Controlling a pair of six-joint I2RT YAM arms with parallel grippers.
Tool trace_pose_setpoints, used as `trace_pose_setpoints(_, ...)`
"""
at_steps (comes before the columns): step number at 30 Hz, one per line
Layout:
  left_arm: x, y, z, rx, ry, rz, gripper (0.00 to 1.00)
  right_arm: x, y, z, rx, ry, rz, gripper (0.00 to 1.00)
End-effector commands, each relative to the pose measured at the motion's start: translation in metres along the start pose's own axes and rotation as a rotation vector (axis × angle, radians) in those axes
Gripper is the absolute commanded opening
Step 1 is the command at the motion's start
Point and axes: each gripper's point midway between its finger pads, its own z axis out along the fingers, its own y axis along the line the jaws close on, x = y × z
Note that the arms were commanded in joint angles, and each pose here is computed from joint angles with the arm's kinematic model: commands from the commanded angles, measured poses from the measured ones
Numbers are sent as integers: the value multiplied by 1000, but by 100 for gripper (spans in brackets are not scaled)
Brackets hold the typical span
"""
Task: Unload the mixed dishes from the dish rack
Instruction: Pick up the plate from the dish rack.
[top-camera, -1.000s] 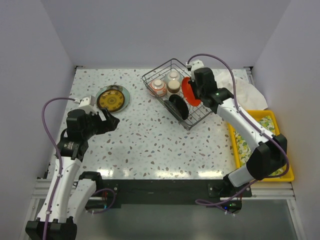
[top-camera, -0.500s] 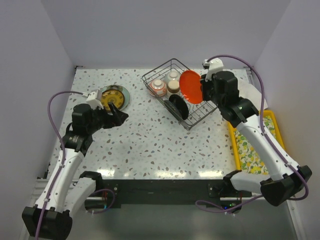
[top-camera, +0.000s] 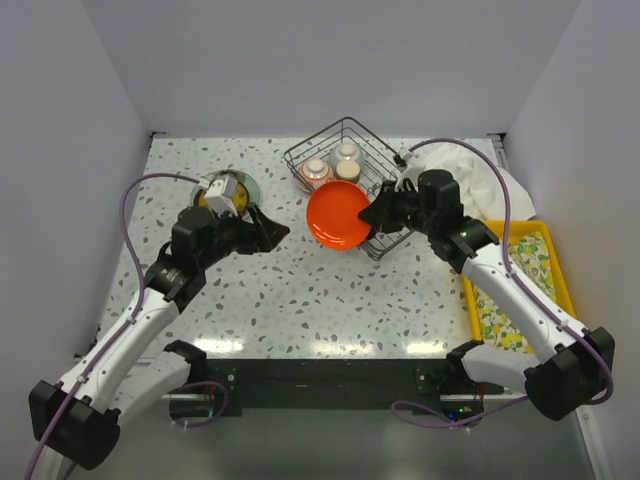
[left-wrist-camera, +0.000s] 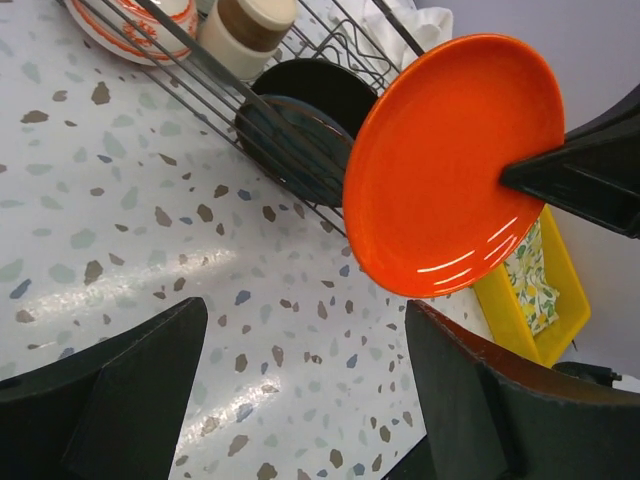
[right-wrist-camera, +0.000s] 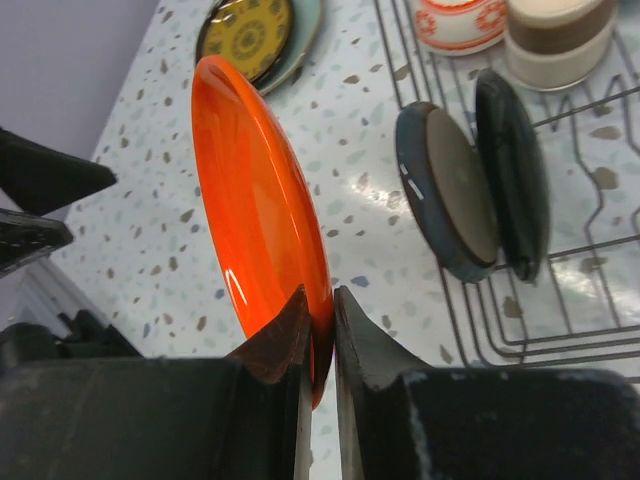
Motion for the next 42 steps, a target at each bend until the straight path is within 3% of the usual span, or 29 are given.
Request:
trace_pose_setpoints(1,-16,-29,11,57,-76,3,85,-22,50,-8,-240,-86,117,0)
trace_pose_setpoints(9,7,-37,26,36,-45,-38,80,-6,59,-7,-329,-55,216,0)
trace_pose_setpoints(15,12,-40,34,49,-68,-98,71,1,59,-8,-342,-45,246,0)
trace_pose_setpoints(27,24,-38,35,85,-83,-187,19,12,53,-5,-328,-33,289,0)
trace_pose_setpoints(28,28,-36,36,83,-81,-199,9,12,51,-5,-320,-35,291,0)
trace_pose_setpoints(30,28,-37,35,94,-89,-208,0,14,49,-3,-313,-30,293,0)
trace_pose_setpoints(39,20,-22,35,24,-140,-239,0,24,29,-2,-202,-10,204,49)
trace_pose_setpoints(40,19,-21,35,18,-144,-240,0,23,27,-3,-193,-13,176,59)
trace_pose_setpoints(42,13,-11,36,-7,-163,-258,0,26,23,-7,-166,-3,157,69)
